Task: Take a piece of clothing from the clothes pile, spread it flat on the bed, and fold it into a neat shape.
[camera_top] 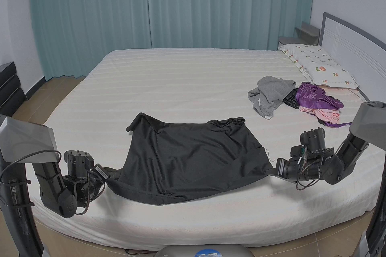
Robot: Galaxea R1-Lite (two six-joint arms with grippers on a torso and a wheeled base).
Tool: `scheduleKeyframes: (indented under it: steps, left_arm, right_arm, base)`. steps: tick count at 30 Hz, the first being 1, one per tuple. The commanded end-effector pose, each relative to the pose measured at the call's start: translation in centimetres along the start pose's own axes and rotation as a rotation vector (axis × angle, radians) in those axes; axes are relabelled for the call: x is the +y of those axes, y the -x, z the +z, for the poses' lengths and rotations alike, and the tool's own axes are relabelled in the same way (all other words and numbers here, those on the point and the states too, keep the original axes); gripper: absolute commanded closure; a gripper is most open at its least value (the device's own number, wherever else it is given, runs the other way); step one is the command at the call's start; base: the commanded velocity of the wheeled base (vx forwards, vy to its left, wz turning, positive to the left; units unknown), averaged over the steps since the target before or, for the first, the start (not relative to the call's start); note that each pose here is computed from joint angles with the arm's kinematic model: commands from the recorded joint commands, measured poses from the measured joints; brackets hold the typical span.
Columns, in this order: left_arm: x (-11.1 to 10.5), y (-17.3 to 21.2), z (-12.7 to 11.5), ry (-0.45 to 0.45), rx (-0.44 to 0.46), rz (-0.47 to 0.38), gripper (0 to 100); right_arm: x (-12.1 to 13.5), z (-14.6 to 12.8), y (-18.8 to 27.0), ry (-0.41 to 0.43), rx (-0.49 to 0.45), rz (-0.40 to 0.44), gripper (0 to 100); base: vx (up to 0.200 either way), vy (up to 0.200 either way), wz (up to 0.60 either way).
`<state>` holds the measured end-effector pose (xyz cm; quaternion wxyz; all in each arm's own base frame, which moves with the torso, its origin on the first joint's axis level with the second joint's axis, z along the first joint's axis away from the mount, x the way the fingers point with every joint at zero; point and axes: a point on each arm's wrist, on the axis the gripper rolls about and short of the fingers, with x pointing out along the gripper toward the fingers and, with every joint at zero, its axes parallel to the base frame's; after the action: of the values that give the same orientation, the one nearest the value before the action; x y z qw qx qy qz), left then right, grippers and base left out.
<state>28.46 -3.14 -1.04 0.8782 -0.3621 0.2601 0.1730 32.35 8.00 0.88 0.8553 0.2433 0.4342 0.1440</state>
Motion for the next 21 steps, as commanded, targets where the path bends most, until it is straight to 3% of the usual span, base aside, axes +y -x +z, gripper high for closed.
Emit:
scheduleKeyframes:
  steps: [1, 8, 21]
  left_arm:
    - [-0.8, 1.9, 1.2, -0.009, -0.039, -0.049, 100]
    - [-1.2, 3.6, 1.6, -0.053, -0.05, -0.072, 100]
    - [-0.9, 4.7, 0.1, -0.161, 0.015, -0.056, 100]
  right_arm:
    - [1.6, -0.2, 5.4, -0.005, -0.063, 0.054, 100]
    - [2.1, -2.3, 8.9, -0.004, -0.053, 0.074, 100]
    - [1.2, -5.3, 11.8, -0.024, -0.024, 0.048, 100]
  base:
    - [0.0, 0.0, 0.0]
    - [0.0, 0.0, 0.0]
    - [0.0, 0.0, 0.0]
